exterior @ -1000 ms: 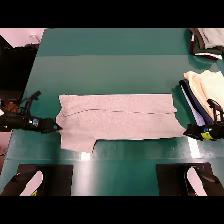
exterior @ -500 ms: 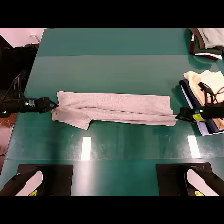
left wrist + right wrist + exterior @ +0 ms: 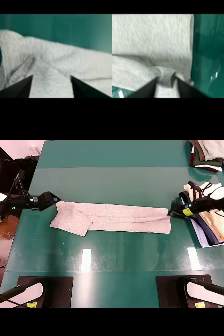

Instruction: Fold the shirts.

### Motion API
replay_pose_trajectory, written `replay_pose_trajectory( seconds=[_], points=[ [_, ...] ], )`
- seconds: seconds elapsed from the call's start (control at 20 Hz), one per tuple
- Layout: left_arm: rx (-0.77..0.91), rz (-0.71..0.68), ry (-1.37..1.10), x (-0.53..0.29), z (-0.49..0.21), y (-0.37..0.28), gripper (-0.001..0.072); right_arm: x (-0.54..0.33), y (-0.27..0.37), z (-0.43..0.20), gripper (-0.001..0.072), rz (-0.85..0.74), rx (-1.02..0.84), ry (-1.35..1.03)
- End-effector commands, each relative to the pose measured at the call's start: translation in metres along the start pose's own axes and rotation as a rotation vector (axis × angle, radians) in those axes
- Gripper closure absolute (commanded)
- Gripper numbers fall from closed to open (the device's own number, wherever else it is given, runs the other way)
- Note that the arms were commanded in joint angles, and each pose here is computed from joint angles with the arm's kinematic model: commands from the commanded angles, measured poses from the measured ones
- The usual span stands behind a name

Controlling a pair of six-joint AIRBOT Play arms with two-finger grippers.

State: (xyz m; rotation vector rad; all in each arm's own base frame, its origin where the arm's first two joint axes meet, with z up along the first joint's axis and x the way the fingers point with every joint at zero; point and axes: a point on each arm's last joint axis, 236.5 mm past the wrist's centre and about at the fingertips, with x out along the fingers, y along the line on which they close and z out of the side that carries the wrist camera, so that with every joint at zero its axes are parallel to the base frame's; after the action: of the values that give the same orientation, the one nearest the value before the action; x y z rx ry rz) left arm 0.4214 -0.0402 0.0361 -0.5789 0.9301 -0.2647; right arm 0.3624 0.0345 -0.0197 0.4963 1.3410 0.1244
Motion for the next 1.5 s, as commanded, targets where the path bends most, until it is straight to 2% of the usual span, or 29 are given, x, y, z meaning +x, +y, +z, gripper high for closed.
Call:
replay_pose_trajectory(
  seconds=[0.0, 0.1, 0.15, 0.2, 0.25, 0.3, 0.55, 0.8, 0.95, 1.0, 1.1, 1.2, 1.45],
  points=[
    [-0.043, 0.018, -0.062, 0.003, 0.024, 0.006, 0.0109, -0.007, 0.01, 0.027, 0.0186, 0.052, 0.046, -0.063],
    [-0.035, -0.012, 0.002, 0.002, 0.01, -0.004, 0.011, -0.014, 0.0, 0.012, 0.0186, 0.052, 0.022, 0.005],
    [-0.034, -0.029, 0.055, 0.001, -0.002, -0.008, 0.0137, -0.015, -0.01, -0.003, 0.0186, 0.055, 0.025, 0.055],
    [-0.026, -0.043, 0.104, 0.001, -0.014, -0.011, 0.0361, -0.013, -0.02, -0.017, 0.0187, 0.057, 0.031, 0.093],
    [0.004, -0.062, 0.142, -0.001, -0.023, -0.015, 0.0614, -0.009, -0.032, -0.028, 0.0186, 0.058, 0.052, 0.119],
    [0.037, -0.073, 0.162, -0.002, -0.028, -0.017, 0.0678, -0.004, -0.043, -0.038, 0.0187, 0.06, 0.085, 0.136],
    [0.038, -0.09, 0.201, -0.004, -0.037, -0.021, 0.0686, 0.017, -0.041, -0.045, 0.0191, 0.284, 0.194, 0.08],
    [0.038, -0.094, 0.21, -0.004, -0.039, -0.021, 0.0686, 0.044, -0.024, -0.043, 0.0217, 0.354, 0.198, 0.139],
    [0.036, -0.109, 0.247, -0.006, -0.048, -0.025, 0.0686, 0.058, -0.006, -0.036, 0.0414, 0.369, 0.138, 0.139],
    [0.032, -0.113, 0.258, -0.007, -0.05, -0.026, 0.0686, 0.059, -0.002, -0.03, 0.0428, 0.367, 0.124, 0.116],
    [0.033, -0.12, 0.286, -0.004, -0.058, -0.035, 0.0687, 0.058, 0.005, -0.021, 0.0636, 0.365, 0.091, 0.095],
    [0.095, -0.139, 0.314, 0.008, -0.071, -0.058, 0.0687, 0.053, 0.014, -0.017, 0.0692, 0.375, 0.049, 0.093],
    [0.234, -0.188, 0.349, 0.061, -0.102, -0.128, 0.0688, 0.016, 0.052, -0.017, 0.0693, 0.464, -0.067, 0.171]
  ],
)
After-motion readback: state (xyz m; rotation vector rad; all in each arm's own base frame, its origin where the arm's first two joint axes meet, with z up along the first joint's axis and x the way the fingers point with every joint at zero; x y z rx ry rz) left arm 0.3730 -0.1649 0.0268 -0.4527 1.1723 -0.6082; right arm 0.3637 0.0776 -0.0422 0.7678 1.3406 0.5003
